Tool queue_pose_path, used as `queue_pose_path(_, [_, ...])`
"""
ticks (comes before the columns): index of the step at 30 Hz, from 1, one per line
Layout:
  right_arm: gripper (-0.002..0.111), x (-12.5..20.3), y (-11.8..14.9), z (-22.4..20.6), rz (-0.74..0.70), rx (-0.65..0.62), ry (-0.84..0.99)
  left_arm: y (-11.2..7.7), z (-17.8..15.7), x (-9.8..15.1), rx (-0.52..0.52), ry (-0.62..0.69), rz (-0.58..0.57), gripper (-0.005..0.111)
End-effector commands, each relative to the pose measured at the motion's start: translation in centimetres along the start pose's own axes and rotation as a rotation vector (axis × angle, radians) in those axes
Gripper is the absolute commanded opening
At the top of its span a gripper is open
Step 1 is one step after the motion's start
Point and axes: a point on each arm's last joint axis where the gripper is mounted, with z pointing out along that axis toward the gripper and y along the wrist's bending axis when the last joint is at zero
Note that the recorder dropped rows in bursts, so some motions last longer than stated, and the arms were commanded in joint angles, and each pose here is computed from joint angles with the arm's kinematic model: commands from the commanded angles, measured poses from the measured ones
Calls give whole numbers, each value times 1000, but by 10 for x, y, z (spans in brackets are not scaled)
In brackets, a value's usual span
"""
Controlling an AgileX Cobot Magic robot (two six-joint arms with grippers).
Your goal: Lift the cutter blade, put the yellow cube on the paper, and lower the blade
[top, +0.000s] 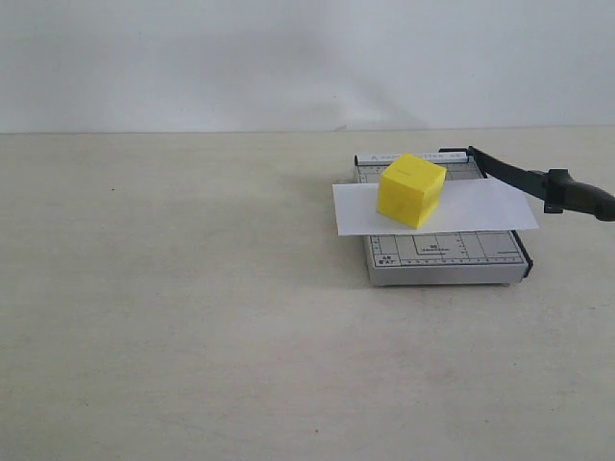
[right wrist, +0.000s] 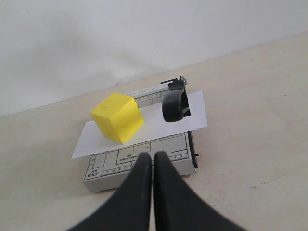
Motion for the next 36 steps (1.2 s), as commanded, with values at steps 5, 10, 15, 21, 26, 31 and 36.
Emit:
queue_pose_path(5, [1, 1, 0, -1, -6, -2, -4, 9, -1, 0, -169, -18, 1, 39])
queue_pose_path(10, [1, 1, 0, -1, -6, -2, -6, 13, -2, 0, -246, -26, 2, 39])
queue_pose_path(15, [1, -4, 1, -1, -6, -13, -55, 17, -3, -1, -306, -33, 3, 39])
queue_pose_path(21, [1, -3, 1, -1, 1, -11, -44, 17, -3, -1, -306, -33, 3, 39])
queue_pose_path(26, [1, -18, 7, -4, -73, -11, -14, 17, -3, -1, -306, -33, 3, 39])
queue_pose_path(31, [22, -81, 30, -26, -253, 2, 99, 17, -3, 0, -307, -22, -1, 37])
queue_pose_path(36, [64, -132, 43, 10, -258, 121, 434, 17, -3, 3, -310, 15, 17, 5])
